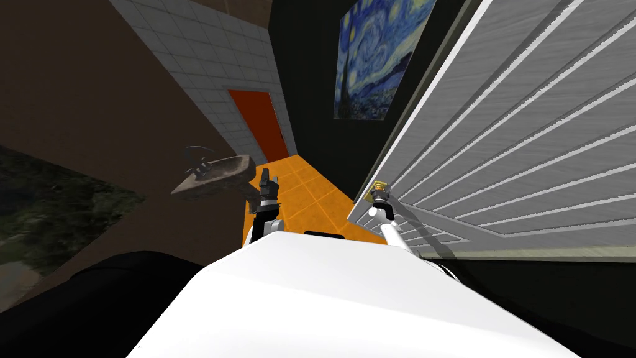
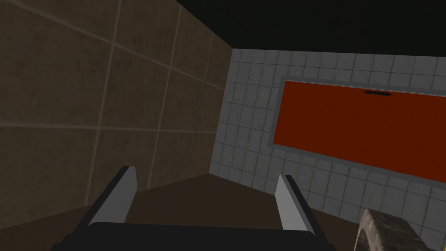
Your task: Pull the door open
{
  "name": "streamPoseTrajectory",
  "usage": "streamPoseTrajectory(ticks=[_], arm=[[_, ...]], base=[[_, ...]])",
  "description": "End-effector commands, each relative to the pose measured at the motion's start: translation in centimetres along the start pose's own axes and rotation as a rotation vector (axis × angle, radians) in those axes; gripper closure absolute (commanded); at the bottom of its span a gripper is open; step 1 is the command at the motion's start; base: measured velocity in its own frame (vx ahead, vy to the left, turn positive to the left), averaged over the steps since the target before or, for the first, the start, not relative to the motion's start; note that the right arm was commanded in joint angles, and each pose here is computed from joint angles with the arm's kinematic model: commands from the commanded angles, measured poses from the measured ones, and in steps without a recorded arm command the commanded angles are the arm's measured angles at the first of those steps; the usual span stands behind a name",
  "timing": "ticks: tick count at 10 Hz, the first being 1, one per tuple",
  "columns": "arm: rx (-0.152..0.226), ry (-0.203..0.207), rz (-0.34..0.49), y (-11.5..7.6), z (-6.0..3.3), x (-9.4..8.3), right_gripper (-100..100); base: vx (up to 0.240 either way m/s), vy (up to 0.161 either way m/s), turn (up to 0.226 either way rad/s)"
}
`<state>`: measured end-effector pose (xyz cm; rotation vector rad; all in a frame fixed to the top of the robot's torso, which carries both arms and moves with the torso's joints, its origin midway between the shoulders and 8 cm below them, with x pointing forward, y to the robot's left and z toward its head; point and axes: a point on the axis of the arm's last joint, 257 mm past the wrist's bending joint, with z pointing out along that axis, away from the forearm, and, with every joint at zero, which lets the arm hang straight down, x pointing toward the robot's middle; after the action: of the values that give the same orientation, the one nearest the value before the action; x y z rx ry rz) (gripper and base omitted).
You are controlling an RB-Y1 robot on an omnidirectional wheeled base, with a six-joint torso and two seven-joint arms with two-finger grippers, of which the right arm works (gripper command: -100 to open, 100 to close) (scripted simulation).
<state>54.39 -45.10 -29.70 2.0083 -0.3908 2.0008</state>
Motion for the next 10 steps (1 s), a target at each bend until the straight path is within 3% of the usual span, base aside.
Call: streamPoseTrajectory(ticks=[1,10], arm=[[0.0,0.0,0.0,0.0,0.0,0.0,100],[0.088,0.002,0.005,-2.2,-0.84,0.1,100]], base=[[-0.096,-0.019,0.041],[-0.21,-0.043,0.114]])
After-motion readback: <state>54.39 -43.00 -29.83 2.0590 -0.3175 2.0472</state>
